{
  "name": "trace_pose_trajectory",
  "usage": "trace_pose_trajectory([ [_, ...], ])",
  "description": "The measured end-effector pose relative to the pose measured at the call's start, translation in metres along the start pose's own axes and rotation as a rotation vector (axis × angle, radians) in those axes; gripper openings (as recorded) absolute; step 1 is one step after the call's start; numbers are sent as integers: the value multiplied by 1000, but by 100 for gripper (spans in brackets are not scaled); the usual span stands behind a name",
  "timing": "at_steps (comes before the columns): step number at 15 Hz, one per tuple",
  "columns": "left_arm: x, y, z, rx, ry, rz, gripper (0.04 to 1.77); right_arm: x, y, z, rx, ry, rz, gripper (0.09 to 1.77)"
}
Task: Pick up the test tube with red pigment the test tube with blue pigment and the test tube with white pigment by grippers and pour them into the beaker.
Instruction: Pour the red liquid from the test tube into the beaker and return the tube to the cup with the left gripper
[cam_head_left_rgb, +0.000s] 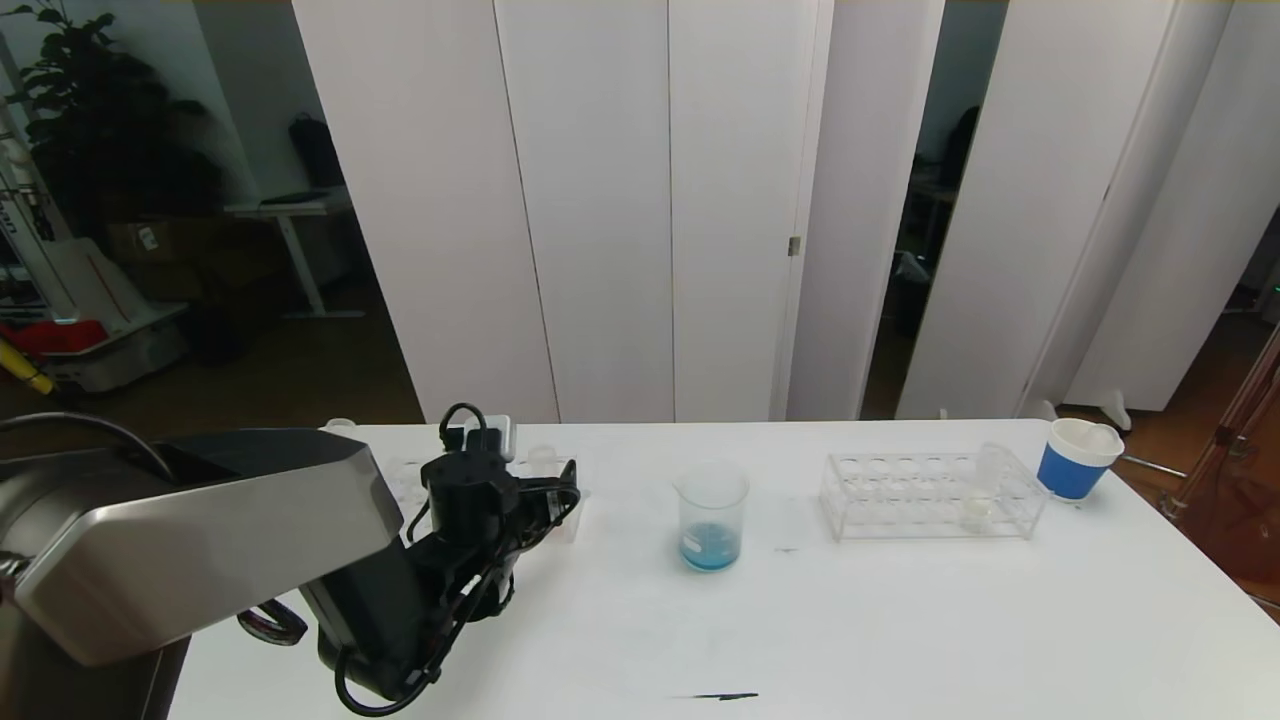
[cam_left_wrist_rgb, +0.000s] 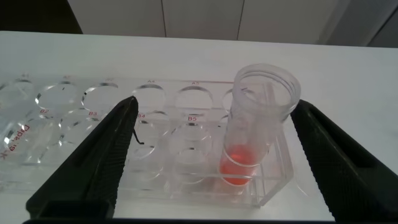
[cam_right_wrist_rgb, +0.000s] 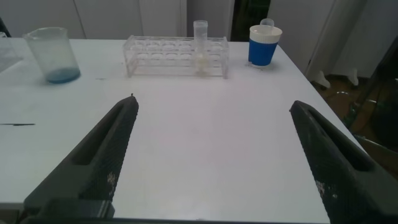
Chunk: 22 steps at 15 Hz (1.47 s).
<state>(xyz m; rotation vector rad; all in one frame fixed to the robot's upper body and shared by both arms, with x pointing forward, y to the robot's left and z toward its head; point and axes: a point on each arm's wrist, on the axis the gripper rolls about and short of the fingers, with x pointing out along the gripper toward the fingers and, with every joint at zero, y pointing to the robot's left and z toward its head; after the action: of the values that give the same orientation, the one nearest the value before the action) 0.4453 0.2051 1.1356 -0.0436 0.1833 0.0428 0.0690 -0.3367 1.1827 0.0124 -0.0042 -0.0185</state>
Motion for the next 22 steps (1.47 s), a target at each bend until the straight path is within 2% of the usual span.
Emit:
trace_pose_trajectory([
  [5, 12, 0, -1, -8, -18, 16, 175, 0, 0, 0, 0, 0, 0, 175],
  [6, 14, 0, -1, -9, -21, 26, 167, 0, 0, 0, 0, 0, 0, 175],
  [7, 16, -1, -2, -8, -20, 28, 144, 0, 0, 0, 0, 0, 0, 175],
  [8, 17, -2, -3, -5, -19, 21, 108, 0, 0, 0, 0, 0, 0, 175],
  [9, 18, -4, -3, -3, -20, 6, 61, 0, 0, 0, 0, 0, 0, 175],
  [10, 18, -4, -3, -2, -19, 4, 45, 0, 0, 0, 0, 0, 0, 175],
  [12, 19, -5, -3, 1, -20, 10, 77, 0, 0, 0, 0, 0, 0, 175],
  [14, 19, -6, -4, 2, -21, 8, 59, 0, 0, 0, 0, 0, 0, 175],
  [22, 19, -9, -1, 15, -28, 7, 59, 0, 0, 0, 0, 0, 0, 175],
])
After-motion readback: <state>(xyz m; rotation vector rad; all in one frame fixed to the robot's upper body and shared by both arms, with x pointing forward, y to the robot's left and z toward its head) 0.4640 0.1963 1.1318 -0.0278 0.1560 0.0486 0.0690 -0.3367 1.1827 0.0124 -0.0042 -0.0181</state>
